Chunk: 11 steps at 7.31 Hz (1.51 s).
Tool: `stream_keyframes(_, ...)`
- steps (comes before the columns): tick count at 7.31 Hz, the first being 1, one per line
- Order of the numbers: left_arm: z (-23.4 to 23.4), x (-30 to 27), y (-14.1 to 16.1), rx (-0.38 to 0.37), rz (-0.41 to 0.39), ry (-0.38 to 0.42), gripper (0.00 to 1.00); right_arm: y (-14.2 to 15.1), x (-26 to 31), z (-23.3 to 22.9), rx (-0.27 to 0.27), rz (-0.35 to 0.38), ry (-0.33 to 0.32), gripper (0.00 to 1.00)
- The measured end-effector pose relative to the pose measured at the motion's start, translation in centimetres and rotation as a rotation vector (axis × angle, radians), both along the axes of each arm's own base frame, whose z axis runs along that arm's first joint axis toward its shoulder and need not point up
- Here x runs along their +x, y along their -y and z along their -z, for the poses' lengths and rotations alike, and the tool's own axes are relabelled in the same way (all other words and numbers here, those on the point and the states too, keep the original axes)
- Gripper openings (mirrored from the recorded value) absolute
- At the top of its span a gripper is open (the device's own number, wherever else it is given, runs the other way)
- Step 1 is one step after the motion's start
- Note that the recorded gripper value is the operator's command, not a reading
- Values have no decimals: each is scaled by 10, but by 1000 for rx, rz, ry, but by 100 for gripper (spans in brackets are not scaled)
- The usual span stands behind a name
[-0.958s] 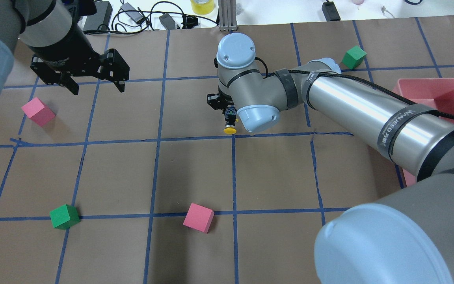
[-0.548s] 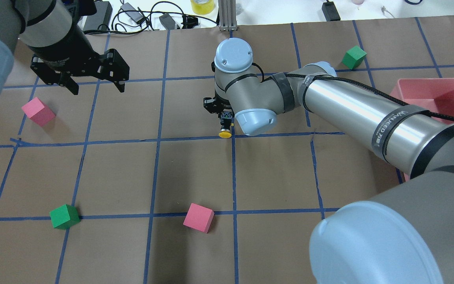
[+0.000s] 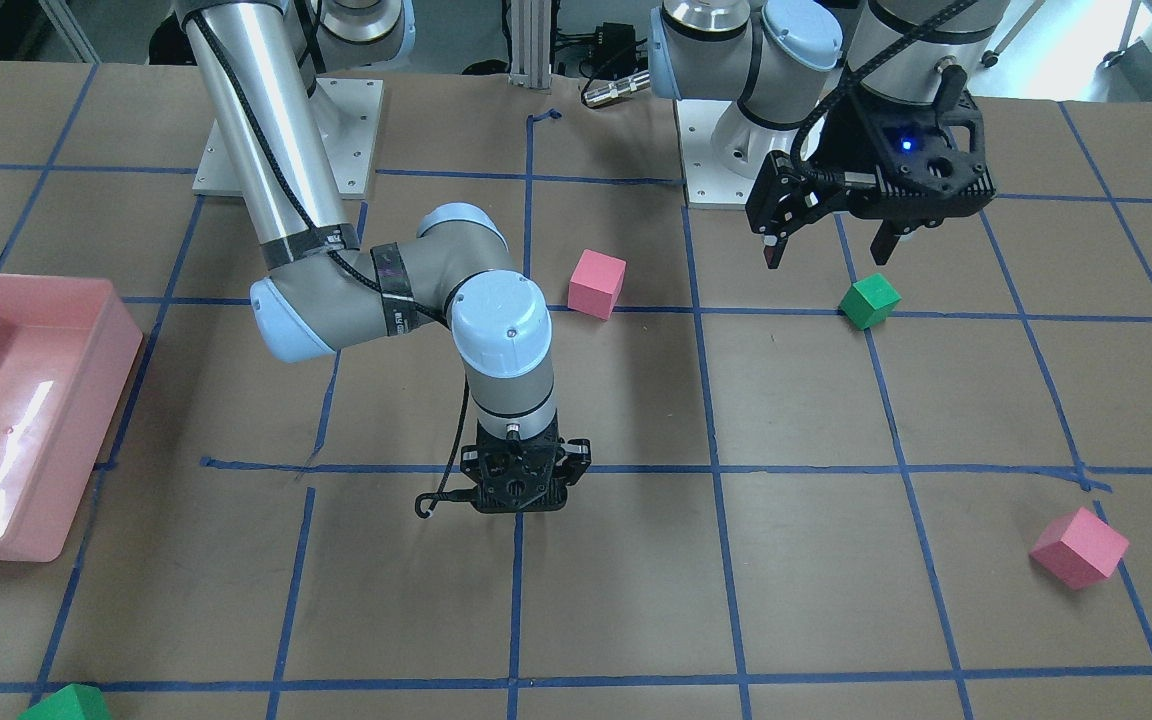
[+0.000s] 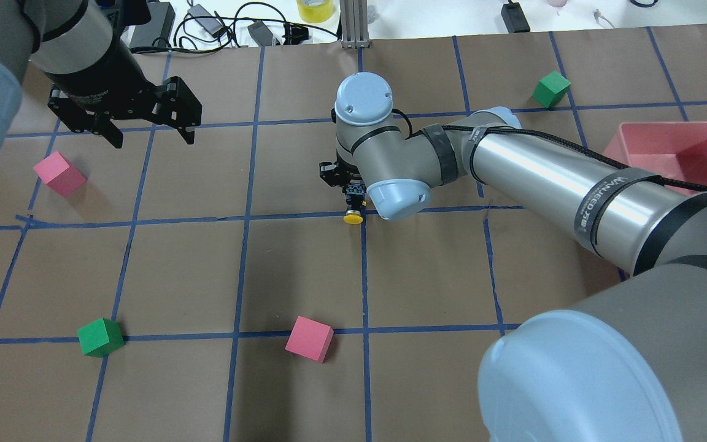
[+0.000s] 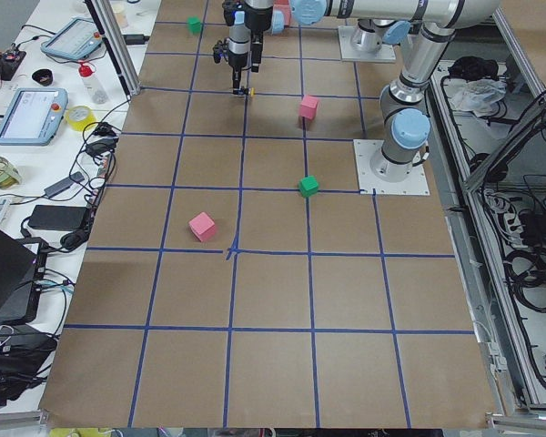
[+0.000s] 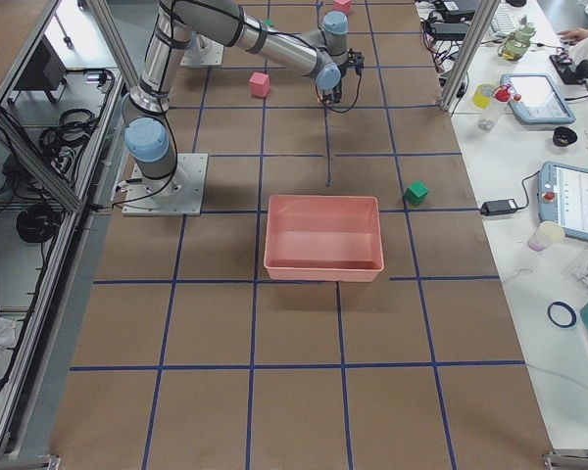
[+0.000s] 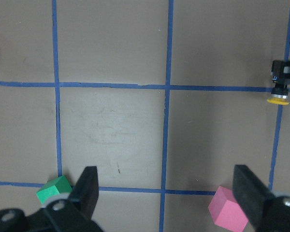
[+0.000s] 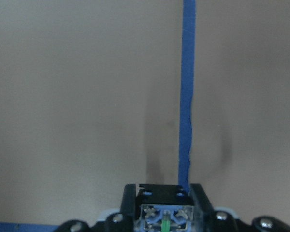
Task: Align button upright
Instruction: 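Lower the button onto the table and open the right gripper, then withdraw the right gripper while the left gripper reaches toward the button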
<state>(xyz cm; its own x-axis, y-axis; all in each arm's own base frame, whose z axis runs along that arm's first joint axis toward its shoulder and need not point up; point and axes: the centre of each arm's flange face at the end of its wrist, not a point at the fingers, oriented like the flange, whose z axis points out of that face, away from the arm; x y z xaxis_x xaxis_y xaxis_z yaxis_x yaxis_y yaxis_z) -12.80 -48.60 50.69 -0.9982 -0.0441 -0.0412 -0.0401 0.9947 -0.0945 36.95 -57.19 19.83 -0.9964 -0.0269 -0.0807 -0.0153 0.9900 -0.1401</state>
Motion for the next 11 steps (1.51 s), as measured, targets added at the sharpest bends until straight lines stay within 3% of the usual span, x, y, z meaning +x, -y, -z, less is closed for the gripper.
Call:
stream_keyframes(2,0,0,0,-1,0,0,100,-1,0,2,-1,1,3,32)
stream_keyframes(5,0,0,0,-4,1,0,100,-7,-1,7,14,3,5,100)
stream_keyframes(8,2,-2,-3,1,2,2,100,-11,-1,-10,11,4,26,100)
stream_keyframes(11,29,-4,-14,-41,-2,0,100,0,-29,-103,3,-48,-13,100)
